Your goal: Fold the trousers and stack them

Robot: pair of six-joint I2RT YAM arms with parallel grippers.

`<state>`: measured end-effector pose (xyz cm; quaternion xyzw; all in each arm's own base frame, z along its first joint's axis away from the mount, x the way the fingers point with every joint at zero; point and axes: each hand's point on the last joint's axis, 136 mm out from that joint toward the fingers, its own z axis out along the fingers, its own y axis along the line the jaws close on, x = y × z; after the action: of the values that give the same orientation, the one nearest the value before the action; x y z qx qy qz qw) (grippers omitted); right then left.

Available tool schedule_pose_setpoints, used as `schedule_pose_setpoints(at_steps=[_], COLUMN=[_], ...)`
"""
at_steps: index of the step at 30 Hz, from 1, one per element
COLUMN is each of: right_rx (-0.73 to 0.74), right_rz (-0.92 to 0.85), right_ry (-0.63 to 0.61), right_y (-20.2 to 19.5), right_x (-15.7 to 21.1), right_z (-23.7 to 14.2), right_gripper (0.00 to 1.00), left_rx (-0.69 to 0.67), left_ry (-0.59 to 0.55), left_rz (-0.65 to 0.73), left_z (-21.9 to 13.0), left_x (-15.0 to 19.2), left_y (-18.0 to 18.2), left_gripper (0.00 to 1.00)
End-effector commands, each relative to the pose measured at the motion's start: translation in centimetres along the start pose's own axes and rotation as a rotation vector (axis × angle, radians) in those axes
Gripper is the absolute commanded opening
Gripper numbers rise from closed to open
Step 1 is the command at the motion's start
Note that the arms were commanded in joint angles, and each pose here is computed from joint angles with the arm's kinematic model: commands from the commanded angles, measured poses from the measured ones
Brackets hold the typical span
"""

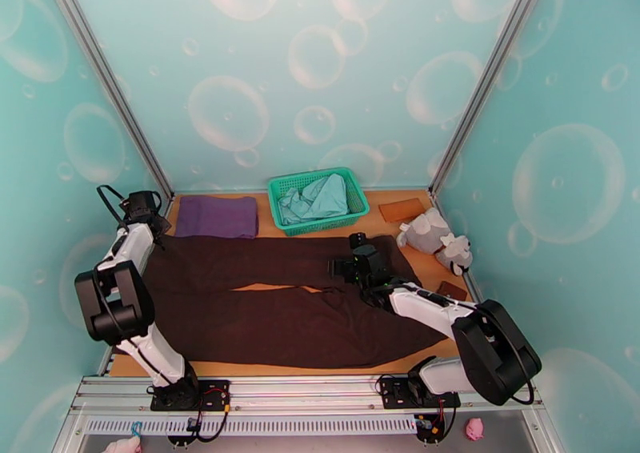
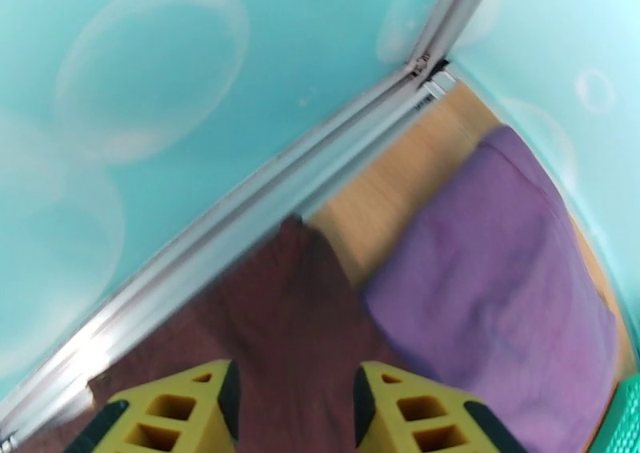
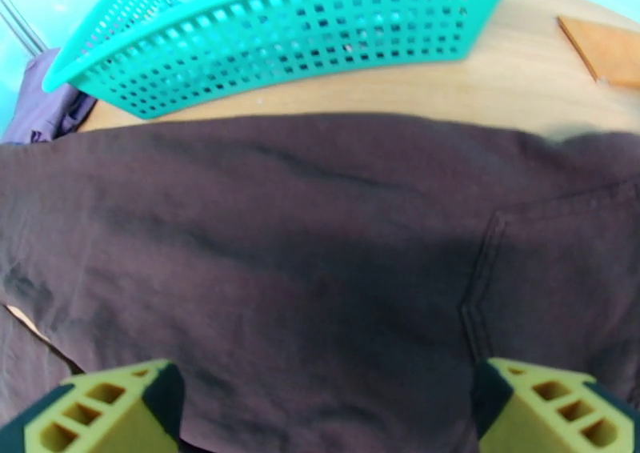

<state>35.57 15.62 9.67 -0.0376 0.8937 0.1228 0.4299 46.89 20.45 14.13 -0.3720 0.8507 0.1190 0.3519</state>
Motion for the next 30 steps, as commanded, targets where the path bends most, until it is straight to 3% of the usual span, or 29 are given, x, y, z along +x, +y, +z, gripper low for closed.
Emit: schedule_pose_setpoints(at_steps=[1,11,27,30], right_rx=[-0.048,-0.077,-0.081,-0.084], right_rz=[-0.01,-0.013,-0.012,-0.01], right_ry=[-0.032,0.012,0.023,0.018], right_y=[0.5,1.2,1.5,1.5], right_x=[-0.8,-0.3,-0.4,-0.6], right_z=[0.0,1.5,1.6,1.5], right_gripper=[0.99,0.99,0.99,0.99], left_rx=[-0.01,-0.057,-0.058,-0.05], left_ry=[-0.008,0.128,0.215,0.216], left_rz=[0.052,0.089,0.115,0.109], left_z=[2.1,8.3,10.8,11.0], left_x=[-1.6,1.3,5.5,5.5], left_y=[-1.2,-1.5,-1.2,-1.3], left_gripper=[0.42,0.45,0.45,0.38])
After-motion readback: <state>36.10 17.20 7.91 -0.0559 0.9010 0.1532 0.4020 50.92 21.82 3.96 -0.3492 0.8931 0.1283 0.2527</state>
